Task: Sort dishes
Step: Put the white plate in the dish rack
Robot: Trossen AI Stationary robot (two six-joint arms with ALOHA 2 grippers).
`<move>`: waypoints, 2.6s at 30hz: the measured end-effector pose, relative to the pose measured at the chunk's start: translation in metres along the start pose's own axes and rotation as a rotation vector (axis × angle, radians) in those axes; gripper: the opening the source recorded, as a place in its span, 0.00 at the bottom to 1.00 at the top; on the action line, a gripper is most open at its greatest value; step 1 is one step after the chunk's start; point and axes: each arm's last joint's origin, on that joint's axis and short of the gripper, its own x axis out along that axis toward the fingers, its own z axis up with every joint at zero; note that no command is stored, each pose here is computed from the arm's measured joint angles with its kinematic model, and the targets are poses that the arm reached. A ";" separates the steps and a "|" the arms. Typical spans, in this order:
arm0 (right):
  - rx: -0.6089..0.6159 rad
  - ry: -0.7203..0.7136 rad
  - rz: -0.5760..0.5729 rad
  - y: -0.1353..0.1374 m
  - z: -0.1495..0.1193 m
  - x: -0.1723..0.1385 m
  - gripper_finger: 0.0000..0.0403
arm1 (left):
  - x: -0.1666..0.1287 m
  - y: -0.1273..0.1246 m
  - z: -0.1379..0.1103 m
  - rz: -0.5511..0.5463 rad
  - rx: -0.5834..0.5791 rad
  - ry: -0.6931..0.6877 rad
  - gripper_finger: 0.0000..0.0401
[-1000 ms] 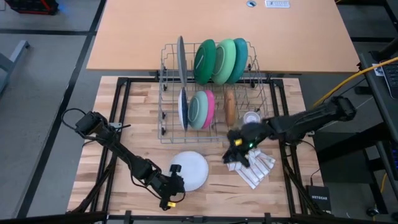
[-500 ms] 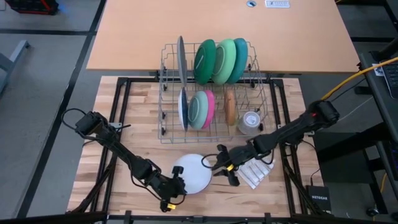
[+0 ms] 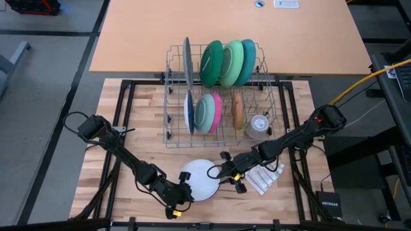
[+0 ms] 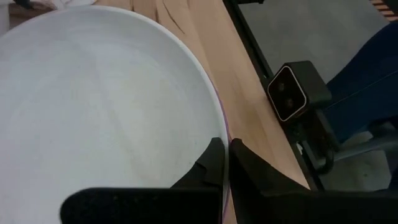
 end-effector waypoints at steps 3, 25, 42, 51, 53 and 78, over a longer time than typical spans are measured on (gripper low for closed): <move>-0.024 0.006 0.025 0.001 0.000 0.000 0.31 | 0.000 0.000 0.000 0.000 0.004 0.000 0.00; -0.101 0.033 0.069 0.002 -0.003 0.000 0.31 | 0.000 0.000 0.003 -0.008 0.024 -0.030 0.00; -0.314 0.037 0.043 0.018 -0.008 0.004 0.31 | 0.000 0.000 0.011 -0.025 0.044 -0.104 0.00; -0.312 0.048 0.068 0.019 -0.009 0.004 0.25 | 0.001 0.004 0.013 -0.014 0.105 -0.118 0.00; -0.315 0.048 0.075 0.019 -0.009 0.004 0.20 | 0.001 0.005 0.014 -0.009 0.128 -0.116 0.00; -0.241 0.009 0.119 0.019 -0.005 0.004 0.04 | -0.016 0.018 0.029 0.101 0.118 -0.176 0.10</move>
